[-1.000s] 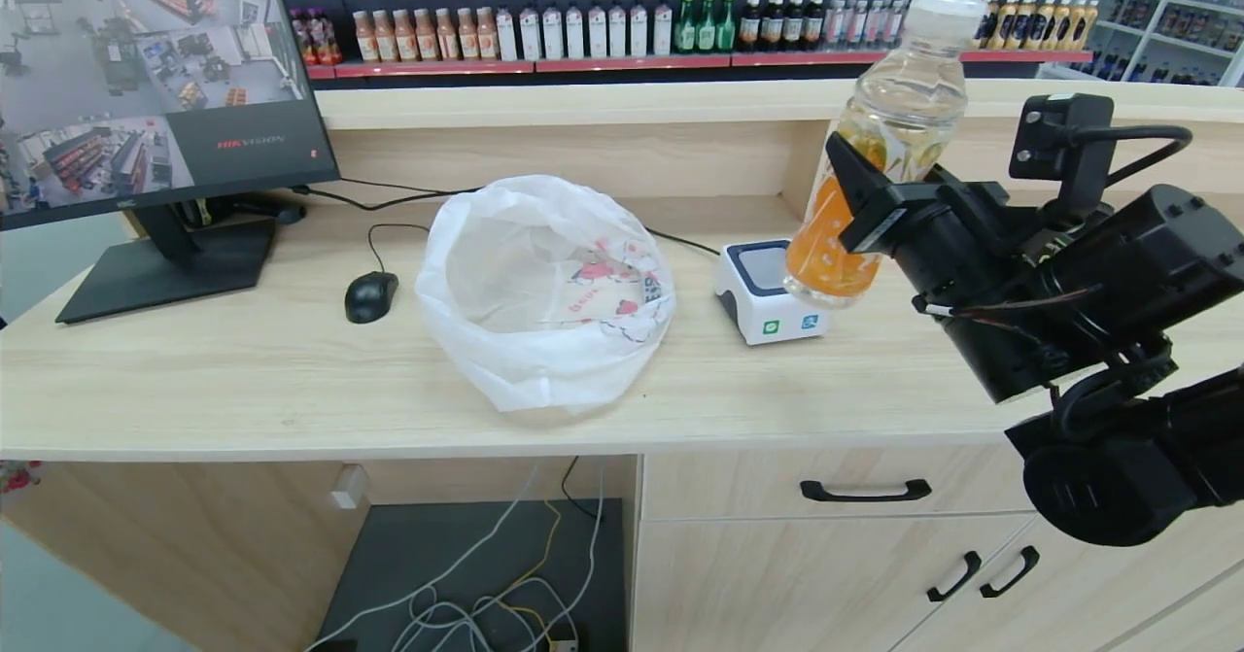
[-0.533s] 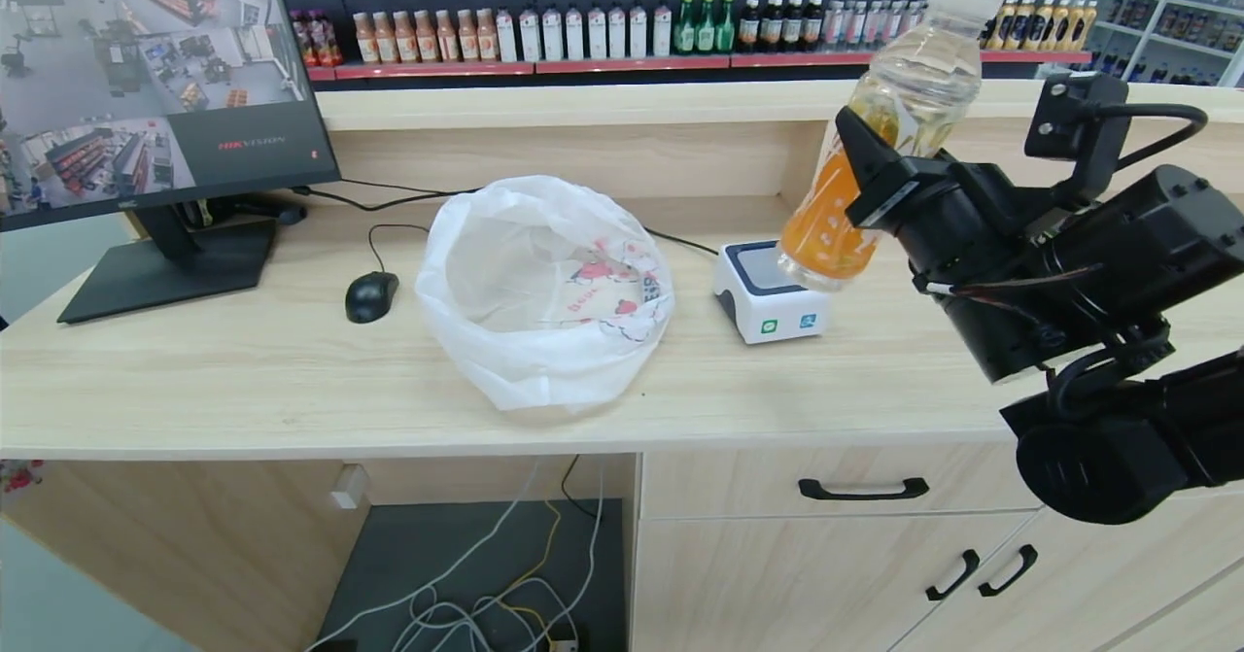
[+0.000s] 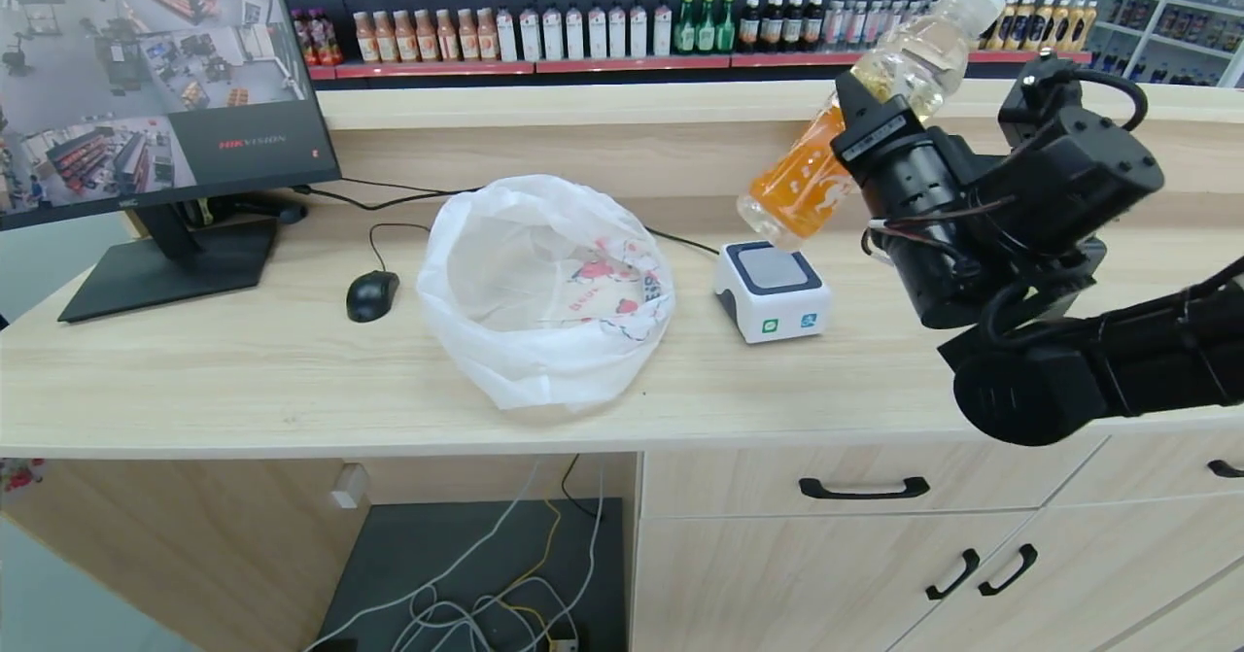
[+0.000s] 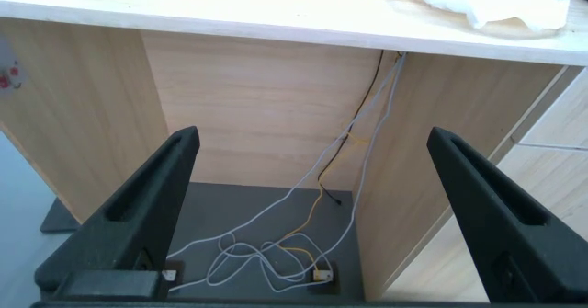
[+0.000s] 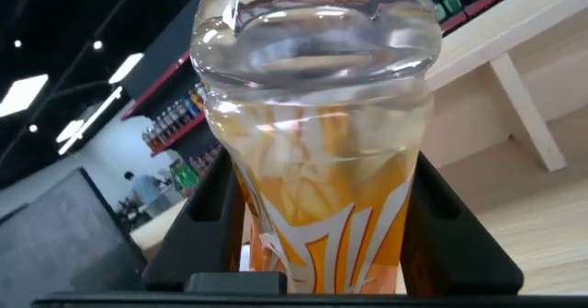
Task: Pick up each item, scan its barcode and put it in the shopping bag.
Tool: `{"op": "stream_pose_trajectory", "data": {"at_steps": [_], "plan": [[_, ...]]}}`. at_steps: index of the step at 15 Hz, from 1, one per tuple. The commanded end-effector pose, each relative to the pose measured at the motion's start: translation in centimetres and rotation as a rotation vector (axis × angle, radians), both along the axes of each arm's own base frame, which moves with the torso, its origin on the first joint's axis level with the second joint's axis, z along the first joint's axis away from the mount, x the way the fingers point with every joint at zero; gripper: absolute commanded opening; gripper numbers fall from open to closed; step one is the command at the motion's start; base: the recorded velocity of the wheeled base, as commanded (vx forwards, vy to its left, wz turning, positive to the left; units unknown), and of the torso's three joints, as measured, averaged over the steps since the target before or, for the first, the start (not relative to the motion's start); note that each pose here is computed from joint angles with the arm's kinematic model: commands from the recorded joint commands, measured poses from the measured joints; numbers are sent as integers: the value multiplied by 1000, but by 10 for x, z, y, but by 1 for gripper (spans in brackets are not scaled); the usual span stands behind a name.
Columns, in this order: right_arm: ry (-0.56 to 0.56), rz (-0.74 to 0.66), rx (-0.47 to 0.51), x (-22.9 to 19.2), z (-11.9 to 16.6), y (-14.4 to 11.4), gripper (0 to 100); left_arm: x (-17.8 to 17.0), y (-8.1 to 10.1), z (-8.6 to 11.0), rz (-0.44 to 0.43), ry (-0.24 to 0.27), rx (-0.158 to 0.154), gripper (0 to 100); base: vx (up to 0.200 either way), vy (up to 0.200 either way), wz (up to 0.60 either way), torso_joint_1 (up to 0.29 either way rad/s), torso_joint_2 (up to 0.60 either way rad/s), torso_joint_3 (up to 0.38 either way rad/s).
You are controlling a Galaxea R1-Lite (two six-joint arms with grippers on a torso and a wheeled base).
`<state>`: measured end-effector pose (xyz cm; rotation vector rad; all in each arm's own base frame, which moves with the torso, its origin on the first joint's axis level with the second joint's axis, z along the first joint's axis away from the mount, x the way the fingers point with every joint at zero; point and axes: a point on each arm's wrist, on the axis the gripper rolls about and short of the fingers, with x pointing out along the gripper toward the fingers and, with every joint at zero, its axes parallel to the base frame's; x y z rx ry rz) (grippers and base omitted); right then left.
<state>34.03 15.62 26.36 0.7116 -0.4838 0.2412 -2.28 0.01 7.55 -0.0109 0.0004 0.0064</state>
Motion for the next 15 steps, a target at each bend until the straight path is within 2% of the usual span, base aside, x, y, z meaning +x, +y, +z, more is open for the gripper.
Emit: {"op": "stream_pose_trajectory", "data": {"at_steps": [1,6,10,15], "plan": [[25,18,60,17,-4,8,0,0,0,0,1,0,0,100,0,0,0,0,0,0],[107,60,162,30,-27,12,0,0,0,0,1,0,0,100,0,0,0,0,0,0],[127,90,216,33,-33,13,0,0,0,0,1,0,0,100,0,0,0,0,0,0],[208,59,322,48,-53,1,0,0,0,0,1,0,0,100,0,0,0,0,0,0]]}}
